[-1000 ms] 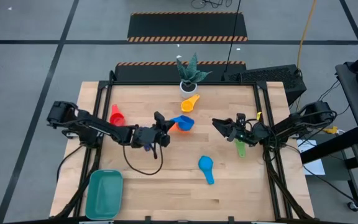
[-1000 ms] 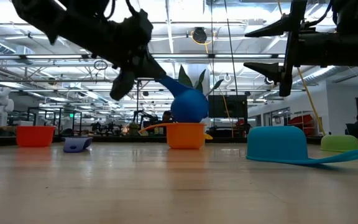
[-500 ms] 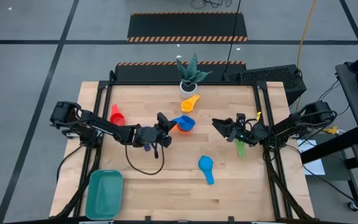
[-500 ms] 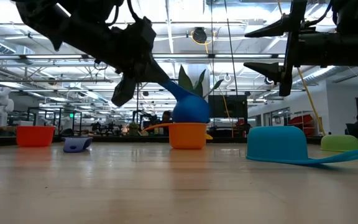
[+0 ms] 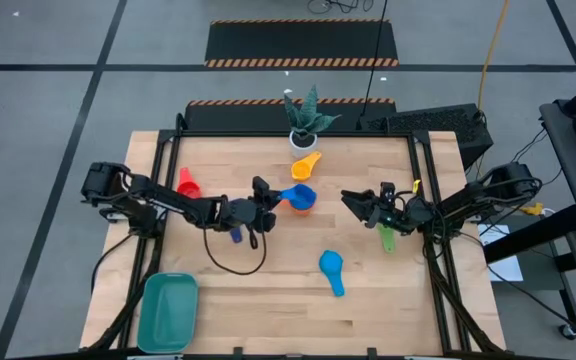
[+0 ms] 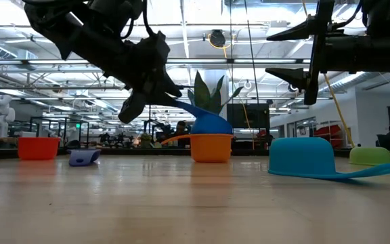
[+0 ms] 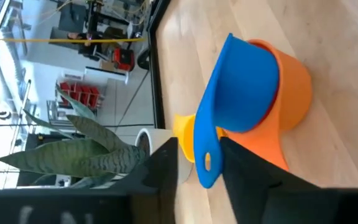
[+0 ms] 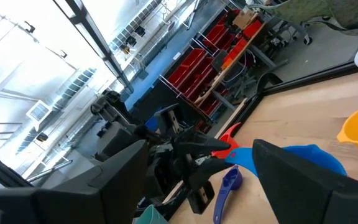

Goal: Nest measuring cups in basket
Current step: Stack the blue measuring cup on the orange measuring cup

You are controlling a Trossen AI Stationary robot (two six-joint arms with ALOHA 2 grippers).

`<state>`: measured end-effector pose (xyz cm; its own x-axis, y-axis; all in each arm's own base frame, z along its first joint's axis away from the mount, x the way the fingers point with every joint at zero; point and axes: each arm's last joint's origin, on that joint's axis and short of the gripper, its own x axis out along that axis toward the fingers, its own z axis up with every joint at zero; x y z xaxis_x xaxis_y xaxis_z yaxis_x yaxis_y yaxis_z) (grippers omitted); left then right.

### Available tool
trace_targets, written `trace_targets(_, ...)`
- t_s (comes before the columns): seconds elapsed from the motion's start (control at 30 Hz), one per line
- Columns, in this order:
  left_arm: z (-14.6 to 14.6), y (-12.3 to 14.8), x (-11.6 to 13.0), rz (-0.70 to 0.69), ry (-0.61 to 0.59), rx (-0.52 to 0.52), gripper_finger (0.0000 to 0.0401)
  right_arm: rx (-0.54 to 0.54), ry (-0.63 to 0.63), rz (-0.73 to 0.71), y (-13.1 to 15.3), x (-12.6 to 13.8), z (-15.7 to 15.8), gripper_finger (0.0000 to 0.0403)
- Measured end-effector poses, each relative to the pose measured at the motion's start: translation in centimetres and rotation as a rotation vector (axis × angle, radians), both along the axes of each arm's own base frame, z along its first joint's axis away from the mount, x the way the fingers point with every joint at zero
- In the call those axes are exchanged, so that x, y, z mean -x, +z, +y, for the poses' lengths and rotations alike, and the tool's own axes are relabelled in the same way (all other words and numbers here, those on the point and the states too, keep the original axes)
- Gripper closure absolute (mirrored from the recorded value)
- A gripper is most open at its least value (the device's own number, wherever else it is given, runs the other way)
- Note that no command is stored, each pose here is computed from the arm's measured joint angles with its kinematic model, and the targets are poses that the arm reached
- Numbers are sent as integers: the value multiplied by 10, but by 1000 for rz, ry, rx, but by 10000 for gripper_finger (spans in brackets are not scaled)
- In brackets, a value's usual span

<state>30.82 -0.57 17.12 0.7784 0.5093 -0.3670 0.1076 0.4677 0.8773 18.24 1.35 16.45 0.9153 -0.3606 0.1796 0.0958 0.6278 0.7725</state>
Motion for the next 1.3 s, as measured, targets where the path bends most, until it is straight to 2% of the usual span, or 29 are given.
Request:
trace_targets(0.27, 1, -3, 2, -23, 55, 85, 193, 12, 58, -2, 0, -1, 2, 119)
trace_targets(0.47, 7, -9, 5, -3, 110, 156, 157, 17, 76, -2, 0, -1, 2, 119)
trace_targets(0.67, 20, -19, 10, 50, 109, 390, 151, 39, 72, 6, 0, -1, 2, 119)
trace_targets(0.77, 25, -22, 12, 51, 148, 450, 151, 42, 72, 7, 0, -1, 2, 119)
trace_targets(0.9, 29, -22, 13, 9, 209, 518, 151, 67, 79, 16, 0, 0, 4, 119)
trace_targets(1.07, 32, -22, 12, -89, 291, 694, 150, 78, 91, 18, 0, 0, 7, 119)
trace_targets(1.23, 30, -21, 10, -109, 255, 880, 149, 99, 88, 26, 0, 0, 7, 119)
trace_targets(1.3, 31, -20, 9, -133, 254, 899, 144, 113, 86, 31, 0, 0, 7, 119)
